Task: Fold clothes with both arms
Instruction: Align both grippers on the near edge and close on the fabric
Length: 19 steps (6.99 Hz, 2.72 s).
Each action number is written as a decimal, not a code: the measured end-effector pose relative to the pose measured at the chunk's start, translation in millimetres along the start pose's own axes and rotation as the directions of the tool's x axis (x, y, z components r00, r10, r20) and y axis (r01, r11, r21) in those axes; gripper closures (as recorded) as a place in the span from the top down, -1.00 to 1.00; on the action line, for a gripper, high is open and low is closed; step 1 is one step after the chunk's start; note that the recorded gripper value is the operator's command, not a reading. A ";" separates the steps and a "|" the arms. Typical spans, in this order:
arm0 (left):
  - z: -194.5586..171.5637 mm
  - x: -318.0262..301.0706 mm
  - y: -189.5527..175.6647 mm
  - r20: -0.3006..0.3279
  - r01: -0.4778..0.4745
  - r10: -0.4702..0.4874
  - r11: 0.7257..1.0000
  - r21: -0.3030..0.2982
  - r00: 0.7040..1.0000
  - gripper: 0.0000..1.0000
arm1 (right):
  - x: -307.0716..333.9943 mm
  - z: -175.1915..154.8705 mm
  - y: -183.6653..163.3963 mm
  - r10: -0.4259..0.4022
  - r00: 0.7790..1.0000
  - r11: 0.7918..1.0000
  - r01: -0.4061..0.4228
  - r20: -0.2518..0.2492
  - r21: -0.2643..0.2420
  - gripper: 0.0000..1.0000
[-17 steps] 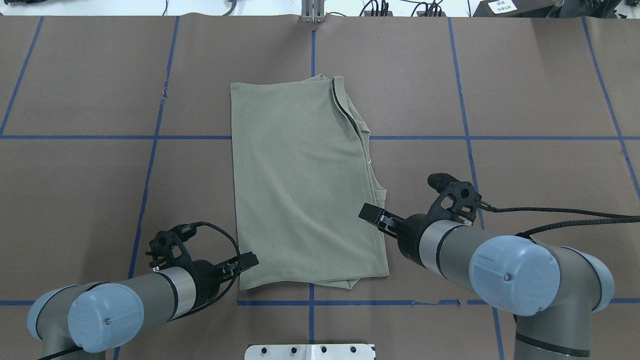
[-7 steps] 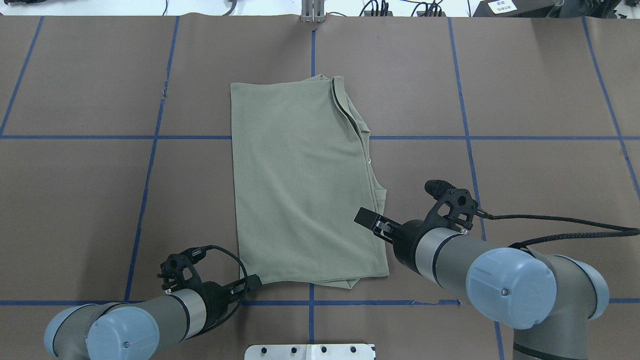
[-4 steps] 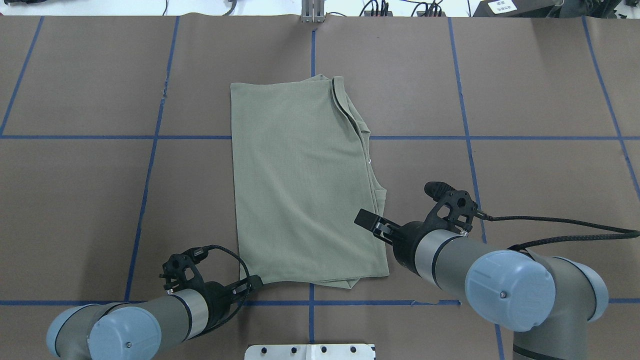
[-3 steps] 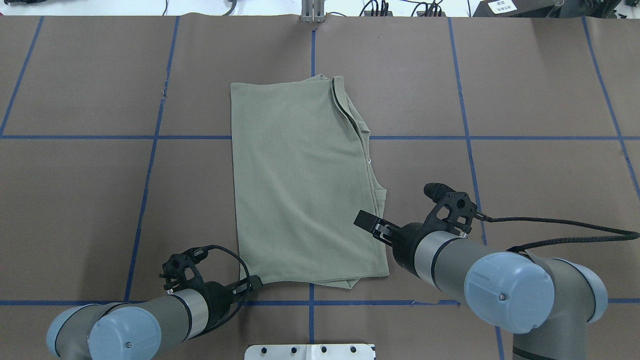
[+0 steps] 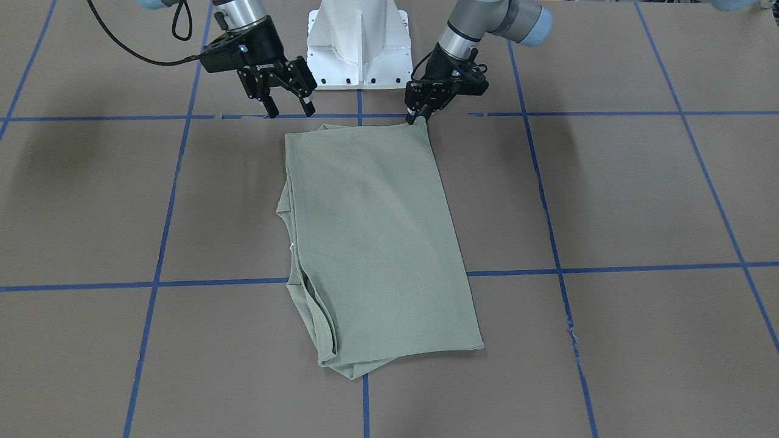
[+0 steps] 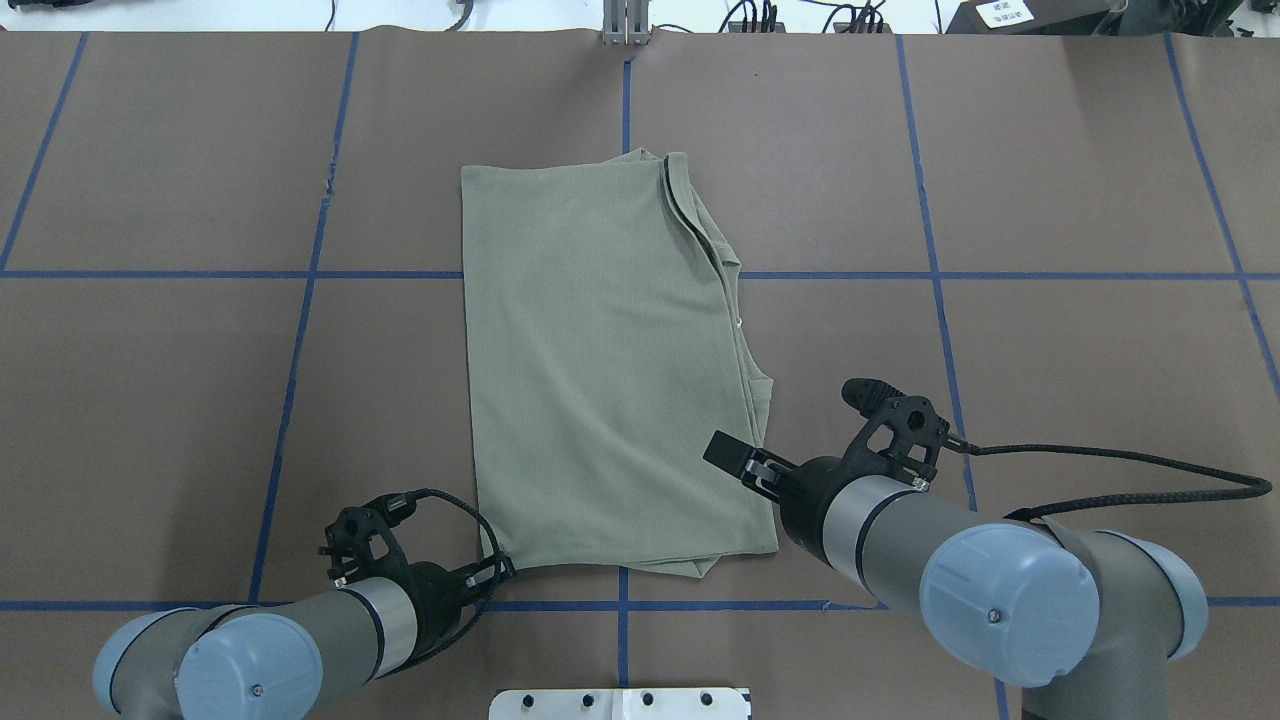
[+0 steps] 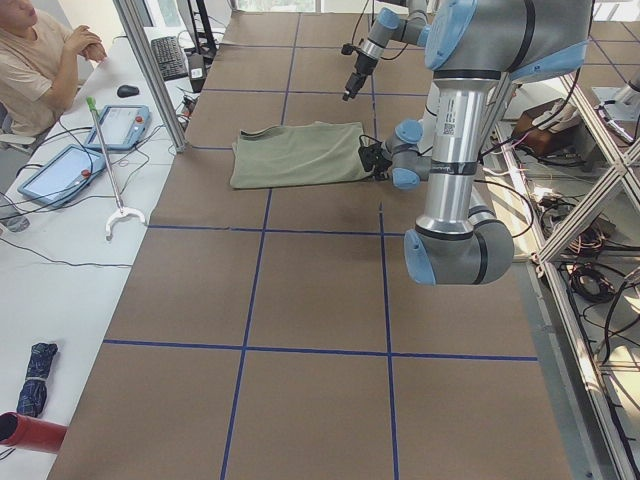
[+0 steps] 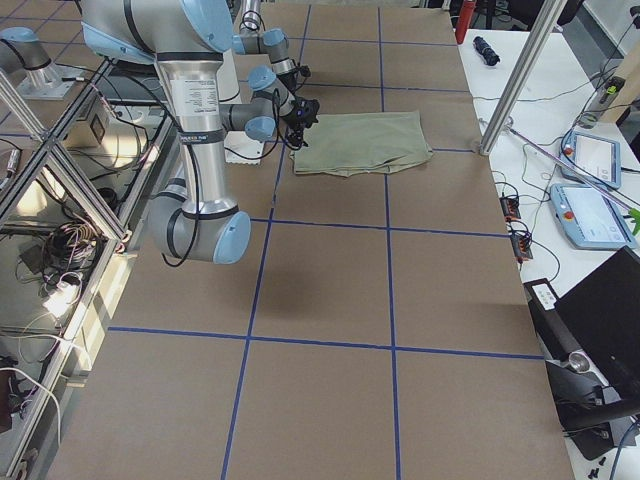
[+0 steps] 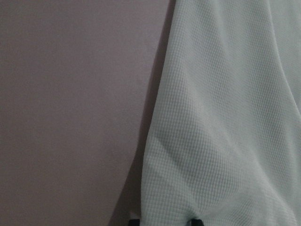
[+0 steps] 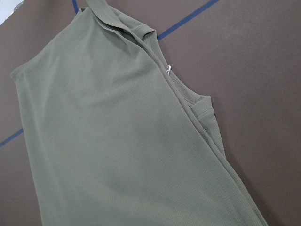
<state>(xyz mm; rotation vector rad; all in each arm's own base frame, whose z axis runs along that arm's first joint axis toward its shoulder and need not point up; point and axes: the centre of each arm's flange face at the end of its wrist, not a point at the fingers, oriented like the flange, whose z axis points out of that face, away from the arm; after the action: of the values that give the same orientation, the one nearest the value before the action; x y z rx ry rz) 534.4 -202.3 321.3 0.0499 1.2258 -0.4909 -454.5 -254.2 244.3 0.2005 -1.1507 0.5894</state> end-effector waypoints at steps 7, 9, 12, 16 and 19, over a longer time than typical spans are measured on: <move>-5.7 5.9 -0.2 -0.015 -0.003 0.003 1.000 -0.002 1.000 -1.00 | 11.5 83.0 66.3 0.140 0.973 0.990 -0.131 -0.185 0.059 0.78; -5.7 6.0 -0.2 -0.015 -0.004 0.004 1.000 -0.002 1.000 -1.00 | 19.9 97.5 71.9 0.129 0.969 0.991 -0.117 -0.212 0.069 0.75; -5.7 6.0 -0.2 -0.015 -0.006 0.006 1.000 -0.002 1.000 -1.00 | 20.5 104.9 74.3 0.118 0.968 0.992 -0.104 -0.220 0.074 0.74; -6.3 7.5 0.0 -0.018 -0.008 0.008 1.000 -0.003 1.000 -1.00 | 17.2 109.0 74.1 0.112 0.969 0.992 -0.097 -0.219 0.079 -0.56; -7.6 9.8 -0.8 -0.023 -0.006 0.006 1.000 -0.002 1.000 -1.00 | 13.1 109.9 72.4 0.121 0.970 0.991 -0.105 -0.213 0.084 -1.00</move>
<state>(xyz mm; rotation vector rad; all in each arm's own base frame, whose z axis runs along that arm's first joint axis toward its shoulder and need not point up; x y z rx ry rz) 529.8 -204.0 309.9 0.0574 1.2485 -0.4847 -577.3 -238.1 290.5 0.1286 -0.9330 0.7358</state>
